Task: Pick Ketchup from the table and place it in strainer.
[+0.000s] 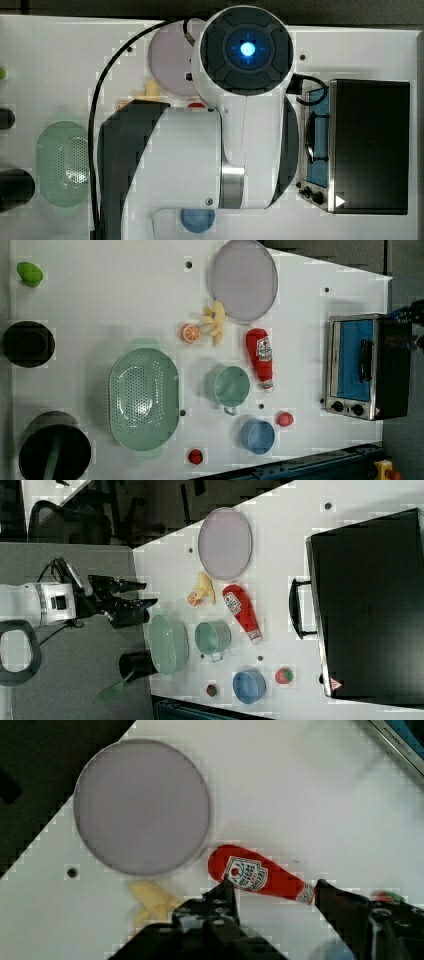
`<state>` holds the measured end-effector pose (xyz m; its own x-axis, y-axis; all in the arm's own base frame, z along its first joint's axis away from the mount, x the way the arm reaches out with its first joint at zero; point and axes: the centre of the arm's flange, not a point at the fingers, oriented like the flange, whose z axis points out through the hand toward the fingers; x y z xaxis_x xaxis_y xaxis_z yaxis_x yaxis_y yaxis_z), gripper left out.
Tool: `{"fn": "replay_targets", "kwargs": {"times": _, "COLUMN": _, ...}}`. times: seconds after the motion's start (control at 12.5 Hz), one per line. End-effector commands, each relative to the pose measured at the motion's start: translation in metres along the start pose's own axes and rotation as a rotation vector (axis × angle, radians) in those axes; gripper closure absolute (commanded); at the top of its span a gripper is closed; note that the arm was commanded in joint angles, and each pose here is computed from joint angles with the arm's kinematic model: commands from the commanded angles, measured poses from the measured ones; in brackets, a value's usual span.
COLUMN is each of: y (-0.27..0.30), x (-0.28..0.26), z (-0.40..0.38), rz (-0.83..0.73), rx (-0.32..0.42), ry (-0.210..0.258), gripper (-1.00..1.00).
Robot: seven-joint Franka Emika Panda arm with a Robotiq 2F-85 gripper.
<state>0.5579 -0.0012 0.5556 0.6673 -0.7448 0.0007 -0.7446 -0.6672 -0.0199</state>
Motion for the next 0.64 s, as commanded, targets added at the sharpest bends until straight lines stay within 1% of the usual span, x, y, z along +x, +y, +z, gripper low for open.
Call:
{"fn": "replay_targets", "kwargs": {"times": 0.08, "y": 0.065, "x": -0.034, "z": -0.056, "rz": 0.021, "rx": -0.016, "ry": -0.014, "gripper": -0.58}}
{"fn": "replay_targets", "kwargs": {"times": 0.24, "y": 0.063, "x": -0.034, "z": -0.052, "rz": 0.017, "rx": -0.020, "ry": -0.019, "gripper": -1.00}}
{"fn": "replay_targets", "kwargs": {"times": 0.64, "y": 0.039, "x": -0.025, "z": 0.007, "rz": -0.061, "rx": -0.052, "ry": -0.056, "gripper": -1.00}}
